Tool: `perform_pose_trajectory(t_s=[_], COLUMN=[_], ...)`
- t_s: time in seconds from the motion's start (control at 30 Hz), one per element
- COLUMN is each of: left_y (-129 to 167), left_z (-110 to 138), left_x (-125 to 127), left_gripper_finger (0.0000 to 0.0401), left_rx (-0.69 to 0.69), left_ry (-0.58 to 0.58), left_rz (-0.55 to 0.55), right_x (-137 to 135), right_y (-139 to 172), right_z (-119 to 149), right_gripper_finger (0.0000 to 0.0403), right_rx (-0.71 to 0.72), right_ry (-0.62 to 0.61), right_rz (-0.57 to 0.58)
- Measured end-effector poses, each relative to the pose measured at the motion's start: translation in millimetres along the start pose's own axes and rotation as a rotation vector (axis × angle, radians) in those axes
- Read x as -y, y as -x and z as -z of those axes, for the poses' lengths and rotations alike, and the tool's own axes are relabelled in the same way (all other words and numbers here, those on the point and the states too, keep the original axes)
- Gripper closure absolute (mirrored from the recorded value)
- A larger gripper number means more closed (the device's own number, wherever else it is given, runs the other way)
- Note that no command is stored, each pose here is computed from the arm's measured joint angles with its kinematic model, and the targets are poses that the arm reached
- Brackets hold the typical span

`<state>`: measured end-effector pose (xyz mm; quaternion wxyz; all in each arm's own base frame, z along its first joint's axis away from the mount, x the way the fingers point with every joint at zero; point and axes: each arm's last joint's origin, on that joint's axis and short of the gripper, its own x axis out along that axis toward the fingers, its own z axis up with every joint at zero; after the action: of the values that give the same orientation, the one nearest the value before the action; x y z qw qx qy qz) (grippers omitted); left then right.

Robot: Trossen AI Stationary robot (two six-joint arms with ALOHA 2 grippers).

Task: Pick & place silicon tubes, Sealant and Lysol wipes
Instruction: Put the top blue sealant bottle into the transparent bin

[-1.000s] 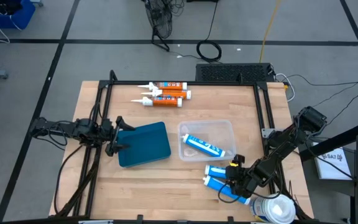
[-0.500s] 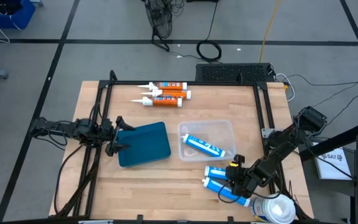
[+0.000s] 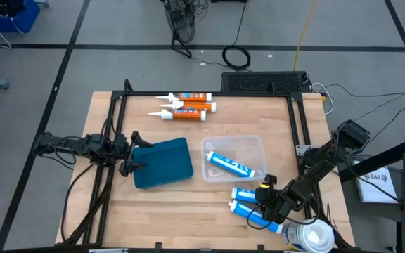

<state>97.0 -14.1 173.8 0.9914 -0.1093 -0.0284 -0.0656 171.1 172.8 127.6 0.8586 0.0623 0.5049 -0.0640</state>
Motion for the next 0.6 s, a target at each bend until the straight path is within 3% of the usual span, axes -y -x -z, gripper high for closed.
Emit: perform_pose_trajectory(t_s=[0.13, 0.4, 0.6], left_y=[0.0, 0.0, 0.0], left_z=[0.0, 0.0, 0.0], left_x=[0.0, 0.0, 0.0], left_gripper_finger=[0.0006, 0.0006, 0.0006], left_rx=[0.000, 0.000, 0.000], left_ry=[0.000, 0.000, 0.000], left_rz=[0.000, 0.000, 0.000], right_x=[0.1, 0.0, 0.4], right_y=[0.0, 0.0, -0.1], right_z=[-0.1, 0.0, -0.3], right_gripper_finger=[0.0173, 0.0193, 0.0176], right_rx=[0.000, 0.000, 0.014], right_ry=[0.000, 0.000, 0.001], right_rz=[0.000, 0.000, 0.012])
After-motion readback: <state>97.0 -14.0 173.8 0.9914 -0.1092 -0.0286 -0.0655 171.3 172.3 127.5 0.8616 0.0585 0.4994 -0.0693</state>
